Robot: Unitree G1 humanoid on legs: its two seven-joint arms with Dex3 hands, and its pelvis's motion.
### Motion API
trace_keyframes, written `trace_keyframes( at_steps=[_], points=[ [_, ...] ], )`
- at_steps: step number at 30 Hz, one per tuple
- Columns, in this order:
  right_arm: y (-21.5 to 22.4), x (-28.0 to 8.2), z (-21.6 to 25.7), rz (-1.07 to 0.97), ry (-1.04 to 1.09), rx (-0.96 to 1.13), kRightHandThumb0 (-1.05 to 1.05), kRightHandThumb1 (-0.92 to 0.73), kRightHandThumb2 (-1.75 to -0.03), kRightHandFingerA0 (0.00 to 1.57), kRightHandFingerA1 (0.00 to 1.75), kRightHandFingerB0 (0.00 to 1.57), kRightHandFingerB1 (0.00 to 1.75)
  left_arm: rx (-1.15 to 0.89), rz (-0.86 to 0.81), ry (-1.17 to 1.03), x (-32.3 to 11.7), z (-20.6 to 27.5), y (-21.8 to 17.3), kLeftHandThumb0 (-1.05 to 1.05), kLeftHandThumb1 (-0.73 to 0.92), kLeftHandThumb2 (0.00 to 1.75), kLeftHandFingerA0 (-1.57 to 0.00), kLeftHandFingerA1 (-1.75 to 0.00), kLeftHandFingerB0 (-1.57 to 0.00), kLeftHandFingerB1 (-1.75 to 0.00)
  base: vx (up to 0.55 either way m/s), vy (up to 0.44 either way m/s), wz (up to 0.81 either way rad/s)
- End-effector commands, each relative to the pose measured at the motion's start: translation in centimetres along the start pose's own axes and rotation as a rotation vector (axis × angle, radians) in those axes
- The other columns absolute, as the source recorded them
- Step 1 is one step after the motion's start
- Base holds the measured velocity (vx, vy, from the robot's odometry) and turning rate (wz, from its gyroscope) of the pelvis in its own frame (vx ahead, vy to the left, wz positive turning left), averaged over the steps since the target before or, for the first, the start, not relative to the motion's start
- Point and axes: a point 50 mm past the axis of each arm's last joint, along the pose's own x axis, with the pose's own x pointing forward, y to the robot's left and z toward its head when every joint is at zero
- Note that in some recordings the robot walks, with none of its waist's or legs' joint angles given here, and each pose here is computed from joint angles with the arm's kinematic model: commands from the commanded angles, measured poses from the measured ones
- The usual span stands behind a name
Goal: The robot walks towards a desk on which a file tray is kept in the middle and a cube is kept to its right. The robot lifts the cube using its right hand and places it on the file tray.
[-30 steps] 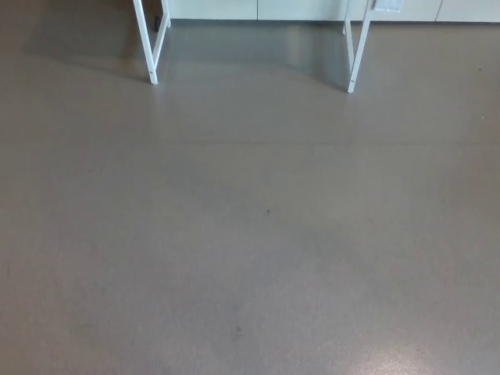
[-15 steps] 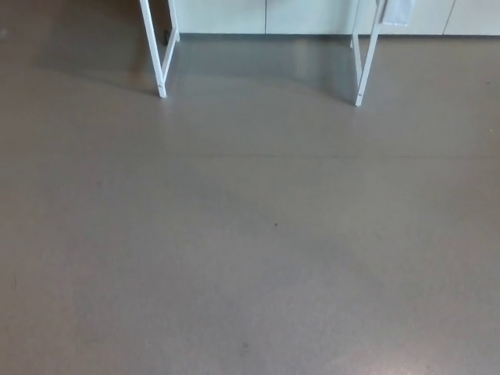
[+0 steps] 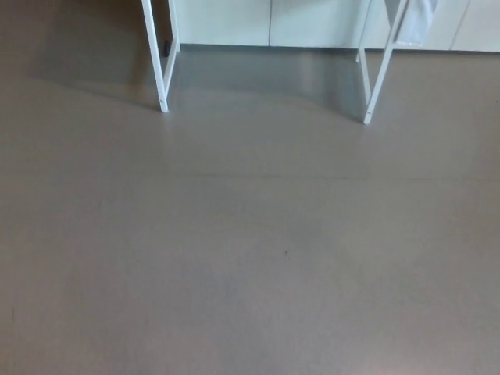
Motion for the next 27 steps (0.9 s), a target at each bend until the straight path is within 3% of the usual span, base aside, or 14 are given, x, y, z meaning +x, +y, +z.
trace_keyframes(
  at_steps=[1,3,4,6,7,8,9,11,12,13,14,16,17,27],
  points=[
    [-1.09,-0.06,-0.10,-0.017,0.001,-0.011,-0.74,-0.44,-0.80,0.27,0.52,0.10,0.38,0.018,0.001,-0.002,0.09,0.40,-0.13,-0.87,0.79,0.82,-0.14,-0.80,-0.10,-0.67,0.34,-0.215,0.30],
    [-1.18,-0.06,-0.10,-0.018,0.001,-0.012,-0.74,-0.44,-0.80,0.27,0.52,0.10,0.38,0.023,0.002,0.002,0.12,0.50,-0.19,-0.83,0.82,0.75,-0.08,-0.77,-0.12,-0.65,0.33,-0.289,0.29],
    [-1.18,-0.06,-0.11,-0.018,0.001,-0.012,-0.74,-0.44,-0.80,0.27,0.52,0.10,0.38,0.023,-0.005,-0.006,0.10,0.50,-0.19,-0.81,0.78,0.96,-0.11,-0.73,-0.13,-0.64,0.32,-0.248,0.53],
    [-1.19,-0.06,-0.11,-0.018,0.001,-0.012,-0.74,-0.44,-0.80,0.27,0.52,0.10,0.38,0.023,-0.018,-0.017,0.06,0.46,-0.18,-0.81,0.78,0.96,-0.11,-0.73,-0.13,-0.64,0.26,-0.178,0.17],
    [-1.19,-0.06,-0.11,-0.017,0.001,-0.012,-0.74,-0.44,-0.80,0.27,0.52,0.10,0.38,0.015,-0.015,-0.018,0.04,0.40,-0.14,-0.81,0.83,0.74,-0.09,-0.77,-0.11,-0.64,0.32,-0.152,0.00],
    [-1.19,-0.06,-0.11,-0.017,0.001,-0.012,-0.74,-0.44,-0.80,0.27,0.52,0.10,0.38,0.016,-0.013,-0.018,0.04,0.38,-0.12,-0.79,0.84,0.84,-0.13,-0.74,-0.14,-0.63,0.31,-0.135,0.02],
    [-1.19,-0.06,-0.11,-0.017,0.001,-0.012,-0.74,-0.44,-0.80,0.27,0.52,0.10,0.38,0.036,-0.014,-0.021,0.02,0.41,-0.10,-0.49,0.64,1.22,-0.08,-0.63,0.00,-0.55,0.30,-0.102,0.03],
    [-1.27,-0.04,-0.04,-0.019,-0.001,-0.010,-0.74,-0.44,-0.80,0.27,0.52,0.10,0.38,0.033,-0.015,-0.030,0.01,0.46,-0.09,-0.51,0.62,1.22,-0.08,-0.64,0.00,-0.56,0.33,-0.059,-0.05],
    [-1.31,-0.04,-0.02,-0.020,-0.001,-0.010,-0.74,-0.44,-0.80,0.27,0.52,0.10,0.38,0.031,-0.012,-0.023,0.03,0.49,-0.08,-0.82,0.84,0.74,-0.08,-0.79,-0.12,-0.66,0.36,0.002,-0.11],
    [-1.31,-0.04,-0.02,-0.020,-0.001,-0.010,-0.74,-0.44,-0.80,0.27,0.52,0.10,0.38,0.031,-0.007,-0.016,0.05,0.49,-0.09,-0.52,0.55,1.18,-0.09,-0.65,-0.01,-0.57,0.35,0.043,-0.19],
    [-1.31,-0.03,-0.02,-0.020,-0.001,-0.010,-0.74,-0.44,-0.80,0.27,0.52,0.10,0.38,0.031,-0.002,-0.008,0.07,0.47,-0.09,-0.88,0.79,0.80,-0.14,-0.81,-0.09,-0.67,0.32,0.072,-0.24],
    [-1.31,-0.03,-0.02,-0.020,-0.001,-0.010,-0.74,-0.44,-0.80,0.27,0.52,0.10,0.38,0.022,-0.010,-0.017,0.04,0.53,-0.06,-0.79,0.83,0.85,-0.12,-0.73,-0.13,-0.61,0.42,0.133,-0.16],
    [-1.31,-0.04,-0.02,-0.020,-0.001,-0.010,-0.74,-0.44,-0.80,0.27,0.52,0.10,0.38,0.020,-0.012,-0.019,0.02,0.52,-0.05,-0.75,0.89,0.70,-0.05,-0.69,-0.08,-0.57,0.50,0.190,-0.01],
    [-1.90,0.04,0.35,-0.029,-0.009,-0.015,-0.74,-0.44,-0.80,0.27,0.52,0.10,0.38,0.017,-0.004,-0.012,0.08,0.47,-0.17,-0.82,0.83,0.83,-0.13,-0.76,-0.11,-0.63,0.44,0.127,-0.09]
  ],
)
